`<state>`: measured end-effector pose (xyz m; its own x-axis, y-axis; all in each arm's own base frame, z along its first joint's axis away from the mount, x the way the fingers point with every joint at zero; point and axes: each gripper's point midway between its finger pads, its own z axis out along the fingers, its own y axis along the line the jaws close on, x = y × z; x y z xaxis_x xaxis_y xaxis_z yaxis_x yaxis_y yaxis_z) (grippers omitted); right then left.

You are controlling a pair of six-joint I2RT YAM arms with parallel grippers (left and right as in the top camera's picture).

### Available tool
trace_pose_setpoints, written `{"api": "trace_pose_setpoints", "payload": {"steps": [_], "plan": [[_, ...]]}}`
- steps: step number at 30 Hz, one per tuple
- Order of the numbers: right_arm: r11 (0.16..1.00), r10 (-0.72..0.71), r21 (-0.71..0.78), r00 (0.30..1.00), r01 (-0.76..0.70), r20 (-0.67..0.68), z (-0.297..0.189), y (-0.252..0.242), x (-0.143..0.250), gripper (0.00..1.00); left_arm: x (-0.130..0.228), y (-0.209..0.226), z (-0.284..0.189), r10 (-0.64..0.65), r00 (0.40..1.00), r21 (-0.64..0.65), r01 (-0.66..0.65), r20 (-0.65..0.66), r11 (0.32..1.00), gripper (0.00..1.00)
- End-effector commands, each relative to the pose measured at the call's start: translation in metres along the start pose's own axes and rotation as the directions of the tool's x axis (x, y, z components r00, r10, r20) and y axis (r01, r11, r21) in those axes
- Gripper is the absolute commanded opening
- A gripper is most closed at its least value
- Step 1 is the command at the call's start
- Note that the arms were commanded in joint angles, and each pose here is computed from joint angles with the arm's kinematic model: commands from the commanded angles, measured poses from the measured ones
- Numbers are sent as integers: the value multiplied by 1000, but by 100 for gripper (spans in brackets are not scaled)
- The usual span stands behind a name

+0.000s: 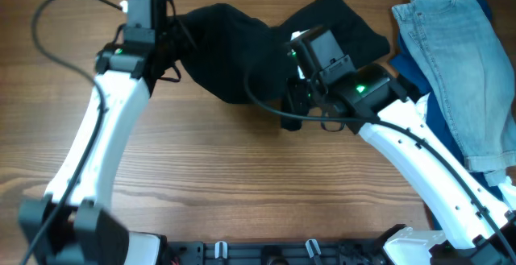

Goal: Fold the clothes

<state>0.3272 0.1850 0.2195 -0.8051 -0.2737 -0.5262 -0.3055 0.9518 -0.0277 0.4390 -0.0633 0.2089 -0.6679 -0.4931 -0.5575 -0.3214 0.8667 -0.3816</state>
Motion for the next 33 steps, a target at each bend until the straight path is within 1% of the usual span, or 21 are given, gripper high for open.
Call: {"api": "trace_pose_setpoints", "payload": {"steps": [1, 4, 6, 9, 11, 14, 19, 24, 30, 33], "plan": [[987, 95, 120, 992, -104, 81, -8, -37, -15, 5, -37, 9, -46, -15, 982, -54, 26, 190, 998, 4], [969, 159, 165, 976, -183, 146, -7, -72, -31, 5, -48, 12, -68, -9, 967, -61, 26, 254, 998, 4], [963, 166, 186, 972, -196, 167, -8, -89, -36, 4, -49, 11, -72, -8, 966, -59, 24, 259, 998, 4], [948, 162, 241, 967, -208, 198, -10, -127, -44, 5, -49, 11, -76, -10, 964, -55, 25, 264, 998, 4], [922, 205, 277, 949, -269, 239, -14, -161, -48, 4, -50, 11, -78, -10, 963, -51, 25, 268, 998, 4], [900, 203, 314, 929, -301, 310, -28, -196, -62, 4, -52, 9, -85, -14, 959, -39, 27, 283, 999, 4], [904, 132, 342, 929, -256, 345, -51, -205, -79, 4, -57, 5, -102, -23, 948, -11, 28, 317, 1000, 4], [896, 96, 366, 913, -253, 397, -71, -210, -96, 4, -63, -1, -125, -36, 931, 34, 26, 363, 999, 4], [888, 17, 397, 880, -231, 475, -98, -214, -122, 4, -81, -15, -163, -65, 882, 124, 8, 466, 992, 4], [855, 4, 443, 856, -271, 517, -115, -225, -130, 4, -93, -23, -189, -80, 842, 173, -16, 534, 985, 4]]}}
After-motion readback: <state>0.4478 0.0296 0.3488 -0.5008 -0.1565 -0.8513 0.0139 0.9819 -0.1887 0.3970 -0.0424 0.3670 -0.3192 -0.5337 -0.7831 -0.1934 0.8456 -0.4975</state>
